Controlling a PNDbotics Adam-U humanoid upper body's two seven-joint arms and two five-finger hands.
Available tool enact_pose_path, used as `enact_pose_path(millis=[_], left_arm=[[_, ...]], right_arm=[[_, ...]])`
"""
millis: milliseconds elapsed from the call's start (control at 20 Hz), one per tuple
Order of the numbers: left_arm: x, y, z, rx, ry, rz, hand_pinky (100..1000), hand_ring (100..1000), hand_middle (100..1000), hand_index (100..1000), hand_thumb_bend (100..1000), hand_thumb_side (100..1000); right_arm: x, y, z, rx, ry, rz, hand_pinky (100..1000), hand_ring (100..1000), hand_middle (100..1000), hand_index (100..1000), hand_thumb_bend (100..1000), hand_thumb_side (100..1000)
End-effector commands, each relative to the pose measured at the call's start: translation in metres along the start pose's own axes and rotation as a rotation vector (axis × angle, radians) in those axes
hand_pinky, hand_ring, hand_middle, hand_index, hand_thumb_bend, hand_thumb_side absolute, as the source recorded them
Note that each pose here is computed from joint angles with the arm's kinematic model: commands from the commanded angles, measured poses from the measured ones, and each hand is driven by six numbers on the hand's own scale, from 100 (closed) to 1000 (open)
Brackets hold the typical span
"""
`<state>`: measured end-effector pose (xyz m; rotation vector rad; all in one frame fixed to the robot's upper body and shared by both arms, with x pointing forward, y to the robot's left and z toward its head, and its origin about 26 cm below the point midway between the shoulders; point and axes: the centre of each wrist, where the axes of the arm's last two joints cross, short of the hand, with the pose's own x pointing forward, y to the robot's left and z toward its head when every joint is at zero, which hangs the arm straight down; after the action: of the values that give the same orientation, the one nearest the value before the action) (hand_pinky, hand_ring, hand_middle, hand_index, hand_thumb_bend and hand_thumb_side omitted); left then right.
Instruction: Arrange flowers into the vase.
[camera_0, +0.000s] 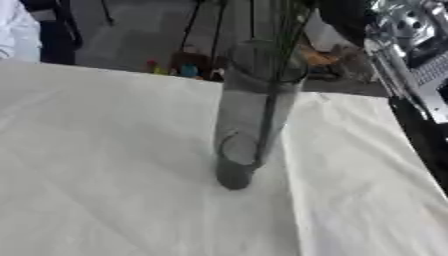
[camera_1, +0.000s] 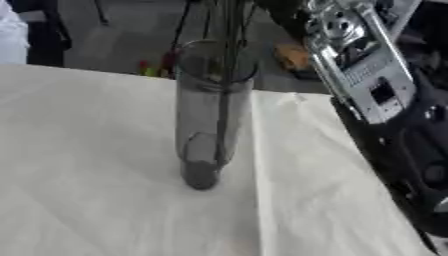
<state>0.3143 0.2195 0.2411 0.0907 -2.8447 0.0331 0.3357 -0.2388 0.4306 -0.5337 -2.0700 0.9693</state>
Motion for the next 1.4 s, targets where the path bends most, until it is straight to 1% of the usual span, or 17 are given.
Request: enact_pose_path(millis=[50,150,350,650,850,1400], left_arm=[[0.004,0.004,-0.005,-0.005,-0.024,-0.011,754,772,778,827,100,1000],[0.004,0.004,-0.005,-0.004,-0.023,-0.012,754,771,778,826,100,1000],[0.004,0.004,-0.005,-0.002,-0.021,-0.013,754,771,778,825,100,1000],[0.004,0.005,-0.004,-0.001,-0.017,-0.016,754,771,778,825,100,1000],[0.004,0.005,-0.003,0.0,-0.015,-0.017,754,771,778,825,100,1000],[0.004,0.006,-0.003,0.001,-0.012,-0.018,754,771,777,825,100,1000]], right_arm=[[0.005,-0.013,0.006,0.002,0.001,0.052,1000,1000,902,1000,303,940],[0.004,-0.013,0.006,0.028,0.008,0.058,1000,1000,906,1000,351,902],[0.002,-0.013,0.007,0.082,0.026,0.073,1000,1000,914,1000,398,835],[-0.002,-0.014,0.009,0.167,0.065,0.102,1000,1000,926,1000,431,770],[-0.005,-0.016,0.011,0.202,0.09,0.114,1000,1000,928,1000,424,770],[-0.007,-0.018,0.015,0.213,0.114,0.133,1000,1000,931,1000,389,775]])
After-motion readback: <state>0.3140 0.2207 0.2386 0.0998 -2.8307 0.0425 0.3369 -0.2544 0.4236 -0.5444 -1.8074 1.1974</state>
